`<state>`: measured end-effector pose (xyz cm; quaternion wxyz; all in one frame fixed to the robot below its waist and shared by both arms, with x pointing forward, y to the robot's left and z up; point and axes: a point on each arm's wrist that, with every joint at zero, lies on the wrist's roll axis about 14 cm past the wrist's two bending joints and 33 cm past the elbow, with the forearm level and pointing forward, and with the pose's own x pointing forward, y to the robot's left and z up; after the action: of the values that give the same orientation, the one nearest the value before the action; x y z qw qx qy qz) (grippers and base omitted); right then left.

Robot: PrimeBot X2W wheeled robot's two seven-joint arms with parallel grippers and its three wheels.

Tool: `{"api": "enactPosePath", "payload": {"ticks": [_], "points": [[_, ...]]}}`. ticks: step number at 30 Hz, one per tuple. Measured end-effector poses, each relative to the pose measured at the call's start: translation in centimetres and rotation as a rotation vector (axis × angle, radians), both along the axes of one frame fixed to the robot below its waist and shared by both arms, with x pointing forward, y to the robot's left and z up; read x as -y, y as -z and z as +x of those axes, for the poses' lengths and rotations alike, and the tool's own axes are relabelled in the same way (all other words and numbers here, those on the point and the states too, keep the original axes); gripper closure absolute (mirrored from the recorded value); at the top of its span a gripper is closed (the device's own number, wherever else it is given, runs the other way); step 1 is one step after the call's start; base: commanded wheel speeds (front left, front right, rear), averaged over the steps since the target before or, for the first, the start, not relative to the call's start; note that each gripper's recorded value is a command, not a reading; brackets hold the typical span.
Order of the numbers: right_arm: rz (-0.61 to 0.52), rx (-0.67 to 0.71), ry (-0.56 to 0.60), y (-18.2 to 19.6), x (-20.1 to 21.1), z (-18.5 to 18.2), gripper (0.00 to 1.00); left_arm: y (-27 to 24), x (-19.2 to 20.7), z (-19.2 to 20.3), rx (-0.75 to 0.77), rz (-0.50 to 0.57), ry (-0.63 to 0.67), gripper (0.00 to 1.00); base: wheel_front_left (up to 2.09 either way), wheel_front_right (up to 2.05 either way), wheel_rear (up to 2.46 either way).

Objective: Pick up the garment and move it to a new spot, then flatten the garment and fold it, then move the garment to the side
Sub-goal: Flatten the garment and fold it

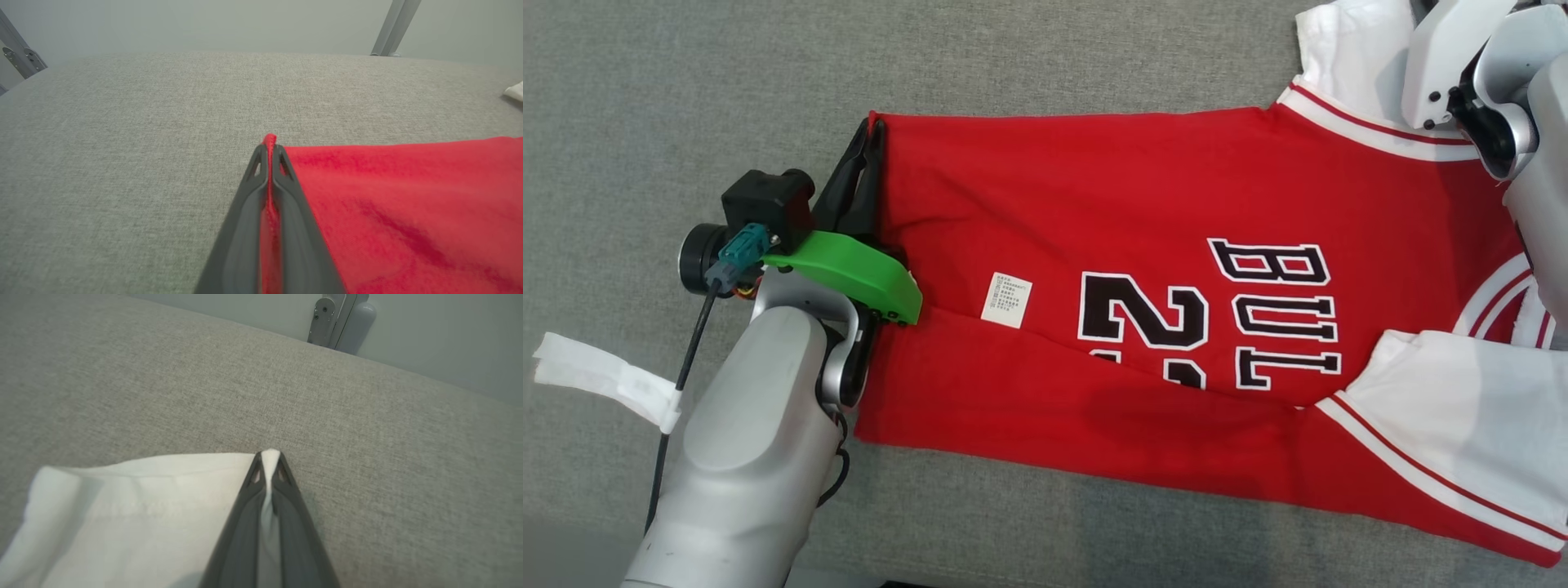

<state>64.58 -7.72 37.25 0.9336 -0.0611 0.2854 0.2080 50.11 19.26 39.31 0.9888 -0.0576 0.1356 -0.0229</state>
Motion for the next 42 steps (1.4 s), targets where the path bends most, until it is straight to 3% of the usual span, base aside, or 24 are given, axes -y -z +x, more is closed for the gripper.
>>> {"api": "enactPosePath", "payload": {"ticks": [7, 16, 28, 35, 42], "points": [[0.084, 0.079, 0.032, -2.1, 0.8, -0.2, 1.0, -0.2, -0.1, 0.6, 0.011, -0.01, -0.007, 1.0, 0.0, 0.0, 0.0], [0.138, 0.236, -0.023, -7.1, 3.1, -4.0, 1.0, -1.6, -0.3, 0.0, 0.04, -0.01, -0.005, 1.0, 0.0, 0.0, 0.0], [0.259, 0.369, 0.022, -12.1, 6.1, -13.5, 1.0, -4.6, 1.1, -3.9, 0.111, -0.053, 0.021, 1.0, 0.0, 0.0, 0.0], [0.321, 0.339, 0.146, -11.2, 7.6, -20.6, 1.0, -4.4, 1.7, -8.2, 0.089, -0.103, 0.003, 1.0, 0.0, 0.0, 0.0], [0.343, 0.311, 0.223, -10.4, 7.6, -24.2, 1.0, -3.2, 2.9, -9.8, 0.042, -0.142, -0.001, 1.0, 0.0, 0.0, 0.0]]}}
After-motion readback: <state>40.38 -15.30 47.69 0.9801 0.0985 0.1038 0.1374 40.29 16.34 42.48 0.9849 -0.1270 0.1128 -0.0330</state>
